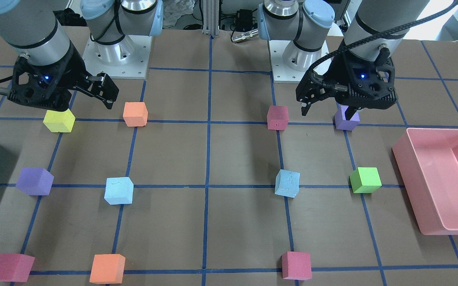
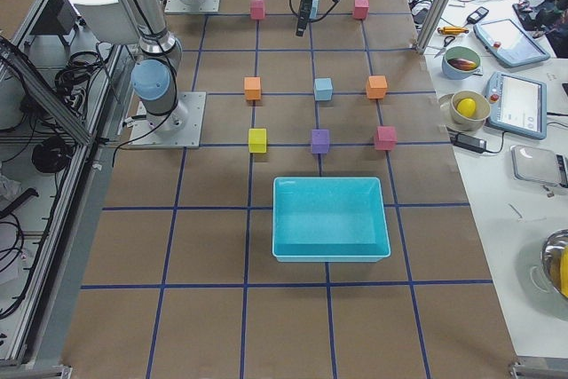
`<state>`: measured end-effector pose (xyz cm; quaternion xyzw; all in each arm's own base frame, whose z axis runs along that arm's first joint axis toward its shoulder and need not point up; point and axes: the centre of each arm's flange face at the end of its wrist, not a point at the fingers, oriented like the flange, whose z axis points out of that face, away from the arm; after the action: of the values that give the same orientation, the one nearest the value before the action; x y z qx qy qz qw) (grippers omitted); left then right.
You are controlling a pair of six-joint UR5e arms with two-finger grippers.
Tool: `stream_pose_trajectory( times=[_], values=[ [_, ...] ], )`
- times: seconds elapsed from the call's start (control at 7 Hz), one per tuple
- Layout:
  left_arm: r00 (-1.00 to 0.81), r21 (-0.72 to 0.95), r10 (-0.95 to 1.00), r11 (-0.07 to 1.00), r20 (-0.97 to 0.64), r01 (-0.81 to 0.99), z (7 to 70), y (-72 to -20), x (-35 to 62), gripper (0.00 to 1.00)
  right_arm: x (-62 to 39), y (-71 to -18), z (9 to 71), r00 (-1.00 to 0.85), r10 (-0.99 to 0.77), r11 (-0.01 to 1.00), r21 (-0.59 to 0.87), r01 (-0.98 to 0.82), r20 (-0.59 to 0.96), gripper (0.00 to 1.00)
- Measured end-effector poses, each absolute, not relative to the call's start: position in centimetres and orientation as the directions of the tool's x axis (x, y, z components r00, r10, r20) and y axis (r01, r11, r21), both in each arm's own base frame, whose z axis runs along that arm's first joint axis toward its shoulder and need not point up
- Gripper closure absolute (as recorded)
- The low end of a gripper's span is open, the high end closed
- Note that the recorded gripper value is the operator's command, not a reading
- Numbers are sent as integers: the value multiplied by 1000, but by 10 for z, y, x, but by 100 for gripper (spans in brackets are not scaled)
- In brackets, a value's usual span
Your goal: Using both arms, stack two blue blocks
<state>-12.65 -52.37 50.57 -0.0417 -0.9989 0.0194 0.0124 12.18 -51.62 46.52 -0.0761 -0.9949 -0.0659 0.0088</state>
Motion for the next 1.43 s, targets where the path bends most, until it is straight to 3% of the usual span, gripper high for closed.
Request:
stream_pose_trajectory(
  times=[0.43,0.71,1.14,1.29,1.43],
  values=[
    [-996,-40,83,996,23,82,506,-524,-126,0,120,-586,372,-995,94,992,77,95,19,0],
    [-996,-39,82,996,23,81,505,-524,-125,0,117,-607,308,-999,-42,995,96,-41,9,0],
    [-996,-39,83,996,23,82,505,-524,-126,0,117,-615,245,-996,-85,985,154,-84,-4,0],
    [-996,-39,82,996,23,81,505,-524,-125,0,117,-612,228,-997,-83,983,164,-82,-6,10],
    [-996,-39,83,996,23,82,505,-524,-125,0,117,-608,212,-997,-81,983,166,-81,-6,57]
  ],
)
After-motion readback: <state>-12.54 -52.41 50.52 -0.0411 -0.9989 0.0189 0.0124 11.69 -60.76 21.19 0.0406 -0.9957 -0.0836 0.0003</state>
